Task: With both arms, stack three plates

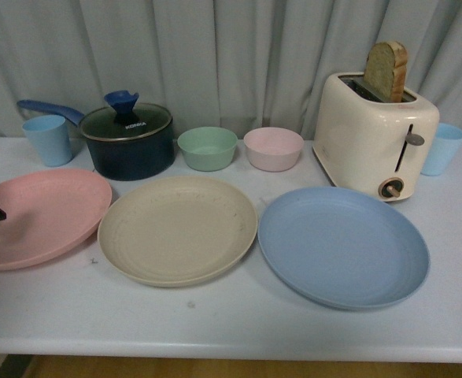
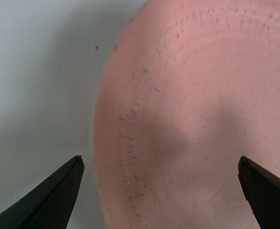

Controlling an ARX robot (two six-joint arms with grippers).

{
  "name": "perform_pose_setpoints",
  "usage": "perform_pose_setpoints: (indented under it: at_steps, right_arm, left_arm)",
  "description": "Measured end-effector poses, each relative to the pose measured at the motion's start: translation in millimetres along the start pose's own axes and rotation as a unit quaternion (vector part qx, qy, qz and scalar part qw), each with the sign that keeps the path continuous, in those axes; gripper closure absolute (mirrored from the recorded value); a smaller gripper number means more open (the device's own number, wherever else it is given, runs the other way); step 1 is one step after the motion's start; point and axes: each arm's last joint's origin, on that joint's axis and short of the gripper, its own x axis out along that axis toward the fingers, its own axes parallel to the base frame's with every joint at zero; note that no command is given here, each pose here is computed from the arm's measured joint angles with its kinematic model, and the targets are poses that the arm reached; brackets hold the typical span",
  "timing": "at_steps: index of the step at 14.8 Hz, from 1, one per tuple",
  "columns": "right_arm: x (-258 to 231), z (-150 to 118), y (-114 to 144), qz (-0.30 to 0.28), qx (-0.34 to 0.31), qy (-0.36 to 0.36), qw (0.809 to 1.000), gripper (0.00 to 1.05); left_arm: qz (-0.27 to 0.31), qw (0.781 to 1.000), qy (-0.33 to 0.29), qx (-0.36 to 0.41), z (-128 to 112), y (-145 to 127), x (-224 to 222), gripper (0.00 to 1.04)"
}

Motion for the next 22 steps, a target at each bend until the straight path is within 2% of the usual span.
perform_pose_setpoints:
  at_steps: [1,2,3,7,9,12,14,15,16,17,18,20,22]
  right_arm:
    - [0.0,0.0,0.0,0.000,0.000,0.000,1.000,0.06]
    - [0.0,0.0,0.0,0.000,0.000,0.000,1.000,0.06]
    - [0.0,0.0,0.0,0.000,0.000,0.000,1.000,0.06]
    - [0.0,0.0,0.0,0.000,0.000,0.000,1.000,0.06]
    - [0.0,0.0,0.0,0.000,0.000,0.000,1.000,0.06]
    - [0.0,0.0,0.0,0.000,0.000,0.000,1.000,0.06]
    - [0.0,0.0,0.0,0.000,0.000,0.000,1.000,0.06]
    - [0.0,0.0,0.0,0.000,0.000,0.000,1.000,0.06]
    - [0.0,0.0,0.0,0.000,0.000,0.000,1.000,0.06]
    - [0.0,0.0,0.0,0.000,0.000,0.000,1.000,0.06]
    - [0.0,0.0,0.0,0.000,0.000,0.000,1.000,0.06]
    - [0.0,0.0,0.0,0.000,0.000,0.000,1.000,0.06]
    - [0.0,0.0,0.0,0.000,0.000,0.000,1.000,0.06]
  left_arm:
    - [0.008,1.000,0.012,0.008,-4.1,-1.1,3.5,0.07]
    - [0.021,0.999,0.016,0.017,-5.7,0.3,5.0,0.15]
    - [0.035,0.999,0.021,0.023,-6.3,2.5,4.4,0.42]
    - [0.044,0.999,0.018,0.013,-3.4,9.0,-0.4,0.89]
    - [0.045,0.999,0.002,-0.003,6.4,15.7,-15.1,1.02]
    - [0.081,0.996,-0.022,0.017,23.3,31.1,-68.0,1.02]
    - [0.090,0.994,-0.056,0.035,36.7,26.5,-103.3,1.02]
    - [0.073,0.993,-0.081,0.055,46.6,6.9,-119.2,1.02]
    - [0.042,0.989,-0.111,0.086,58.2,-25.2,-128.4,1.02]
    - [-0.002,0.984,-0.130,0.124,65.5,-69.3,-127.1,1.02]
    - [-0.042,0.980,-0.125,0.146,61.7,-104.6,-117.7,1.02]
    - [-0.089,0.975,-0.092,0.179,40.8,-155.2,-86.8,1.02]
    - [-0.098,0.976,-0.074,0.182,25.8,-176.4,-63.4,1.02]
